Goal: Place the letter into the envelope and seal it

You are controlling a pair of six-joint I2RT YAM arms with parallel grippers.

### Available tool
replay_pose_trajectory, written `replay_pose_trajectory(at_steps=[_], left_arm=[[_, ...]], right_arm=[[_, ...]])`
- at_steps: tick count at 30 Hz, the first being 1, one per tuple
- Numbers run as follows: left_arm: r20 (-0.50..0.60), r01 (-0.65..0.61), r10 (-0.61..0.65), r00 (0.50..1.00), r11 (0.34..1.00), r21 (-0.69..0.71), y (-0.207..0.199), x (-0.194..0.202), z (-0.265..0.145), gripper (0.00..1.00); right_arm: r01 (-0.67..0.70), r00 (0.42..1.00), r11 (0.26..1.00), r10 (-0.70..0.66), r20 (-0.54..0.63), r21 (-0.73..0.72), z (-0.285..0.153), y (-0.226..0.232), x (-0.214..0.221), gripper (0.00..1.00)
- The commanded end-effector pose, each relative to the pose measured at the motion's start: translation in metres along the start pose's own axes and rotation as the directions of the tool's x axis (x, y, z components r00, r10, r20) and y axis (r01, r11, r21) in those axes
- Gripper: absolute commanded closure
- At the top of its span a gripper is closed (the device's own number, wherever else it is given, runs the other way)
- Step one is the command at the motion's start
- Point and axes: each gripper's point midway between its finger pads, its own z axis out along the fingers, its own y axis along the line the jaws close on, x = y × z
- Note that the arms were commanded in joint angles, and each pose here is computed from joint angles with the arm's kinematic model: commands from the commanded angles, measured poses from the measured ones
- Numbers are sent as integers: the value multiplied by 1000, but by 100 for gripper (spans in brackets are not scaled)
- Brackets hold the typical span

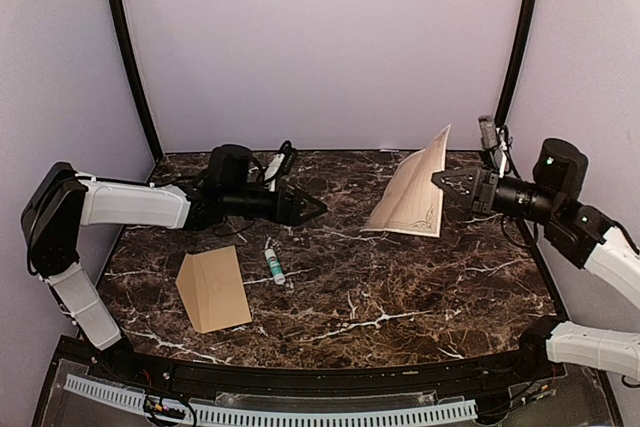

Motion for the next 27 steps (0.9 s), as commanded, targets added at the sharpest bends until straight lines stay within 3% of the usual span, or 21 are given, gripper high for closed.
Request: replay_pose_trajectory(at_steps=[1, 5, 17, 27], left_arm=[[94, -117, 98, 991, 969, 217, -52, -26, -26, 7], [132, -149, 115, 985, 944, 294, -65, -33, -44, 8], [164, -70, 44, 985, 985, 156, -19, -44, -57, 22], [173, -94, 59, 983, 975, 203, -39, -47, -72, 25]], right_arm=[[84, 996, 991, -87, -18, -102, 8, 47, -24, 100], [140, 989, 972, -145, -17, -187, 13, 94, -44, 100], [193, 974, 922, -222, -50, -336, 35, 169, -53, 100], [194, 977, 969, -204, -59, -151, 66, 128, -37, 100]])
